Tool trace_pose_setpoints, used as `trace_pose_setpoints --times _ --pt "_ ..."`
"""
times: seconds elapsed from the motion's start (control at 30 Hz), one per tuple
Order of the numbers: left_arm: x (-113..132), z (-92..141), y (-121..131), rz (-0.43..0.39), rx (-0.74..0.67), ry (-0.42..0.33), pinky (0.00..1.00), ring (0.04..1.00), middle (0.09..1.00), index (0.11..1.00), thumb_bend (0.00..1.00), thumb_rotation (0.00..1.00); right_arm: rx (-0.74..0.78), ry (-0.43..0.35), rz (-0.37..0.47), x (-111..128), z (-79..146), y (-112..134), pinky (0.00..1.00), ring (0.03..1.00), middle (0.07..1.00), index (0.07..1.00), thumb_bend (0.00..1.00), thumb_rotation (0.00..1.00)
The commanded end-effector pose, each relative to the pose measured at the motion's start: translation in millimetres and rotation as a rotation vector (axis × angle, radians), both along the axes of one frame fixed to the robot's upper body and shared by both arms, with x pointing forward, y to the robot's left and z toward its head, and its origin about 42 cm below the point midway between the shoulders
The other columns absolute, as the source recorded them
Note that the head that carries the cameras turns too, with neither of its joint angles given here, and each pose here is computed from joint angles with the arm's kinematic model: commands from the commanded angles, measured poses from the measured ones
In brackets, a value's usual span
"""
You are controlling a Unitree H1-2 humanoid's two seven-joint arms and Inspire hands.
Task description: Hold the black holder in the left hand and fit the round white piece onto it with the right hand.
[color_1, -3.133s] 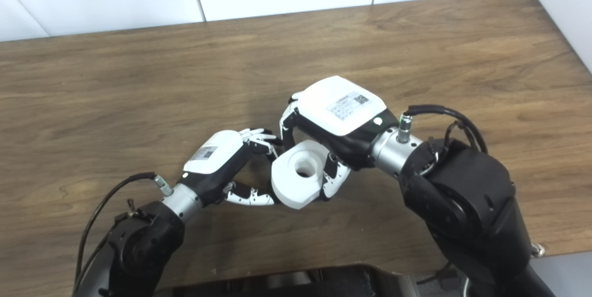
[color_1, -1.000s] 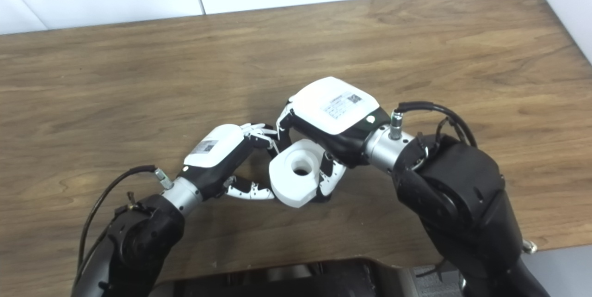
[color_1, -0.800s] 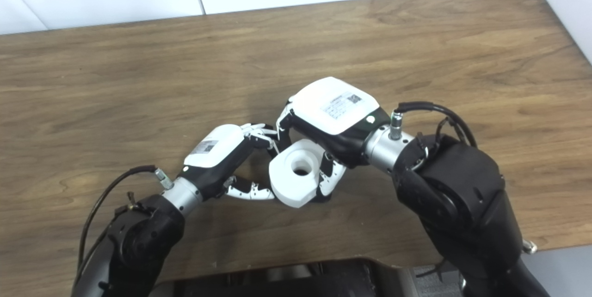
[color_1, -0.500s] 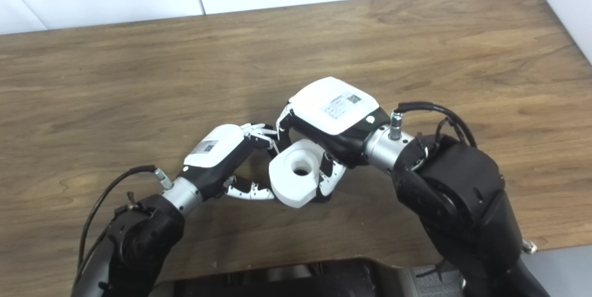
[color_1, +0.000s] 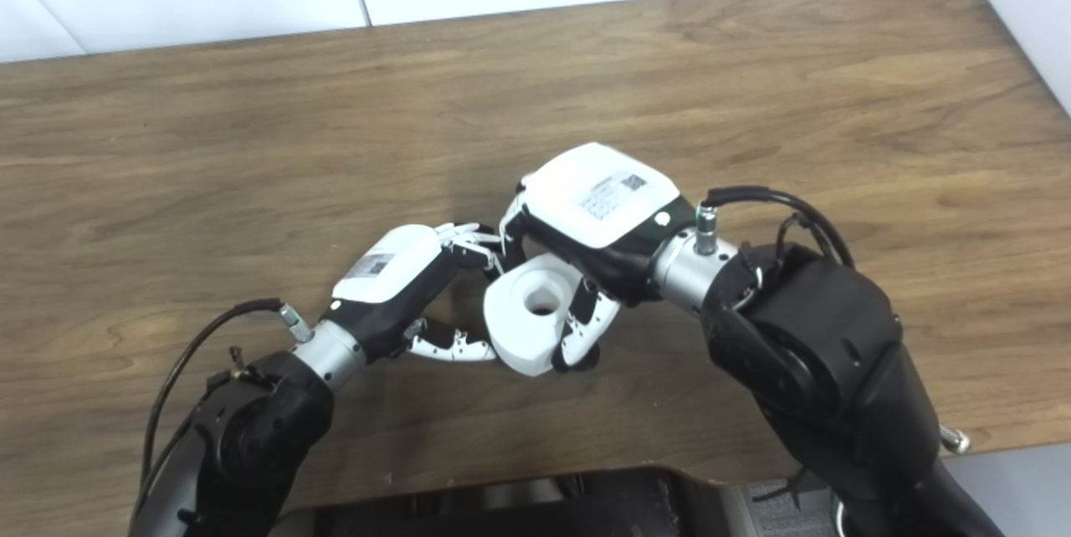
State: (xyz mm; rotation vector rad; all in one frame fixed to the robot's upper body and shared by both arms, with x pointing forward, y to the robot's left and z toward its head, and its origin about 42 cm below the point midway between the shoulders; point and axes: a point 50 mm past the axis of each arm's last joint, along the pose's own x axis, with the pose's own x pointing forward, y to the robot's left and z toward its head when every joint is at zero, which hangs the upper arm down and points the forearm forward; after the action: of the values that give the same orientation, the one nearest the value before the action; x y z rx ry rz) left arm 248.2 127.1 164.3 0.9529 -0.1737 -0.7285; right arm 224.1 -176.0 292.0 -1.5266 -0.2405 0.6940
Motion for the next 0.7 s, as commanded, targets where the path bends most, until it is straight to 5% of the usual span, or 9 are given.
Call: trace_pose_setpoints --times 0.0,0.67 --pt "0 2 -1 -0.015 0.007 -0.003 0.92 0.914 0.828 0.490 0.51 0.05 -0.045 0.039 0.010 0 6 -2 0.80 0.901 0.777 0.592 0.99 0.33" --pt "1 1 -1 -0.017 0.011 -0.001 0.92 0.917 0.829 0.489 0.51 0.05 -0.118 0.071 0.084 8 24 -8 0.90 0.972 0.881 0.690 1.00 0.42"
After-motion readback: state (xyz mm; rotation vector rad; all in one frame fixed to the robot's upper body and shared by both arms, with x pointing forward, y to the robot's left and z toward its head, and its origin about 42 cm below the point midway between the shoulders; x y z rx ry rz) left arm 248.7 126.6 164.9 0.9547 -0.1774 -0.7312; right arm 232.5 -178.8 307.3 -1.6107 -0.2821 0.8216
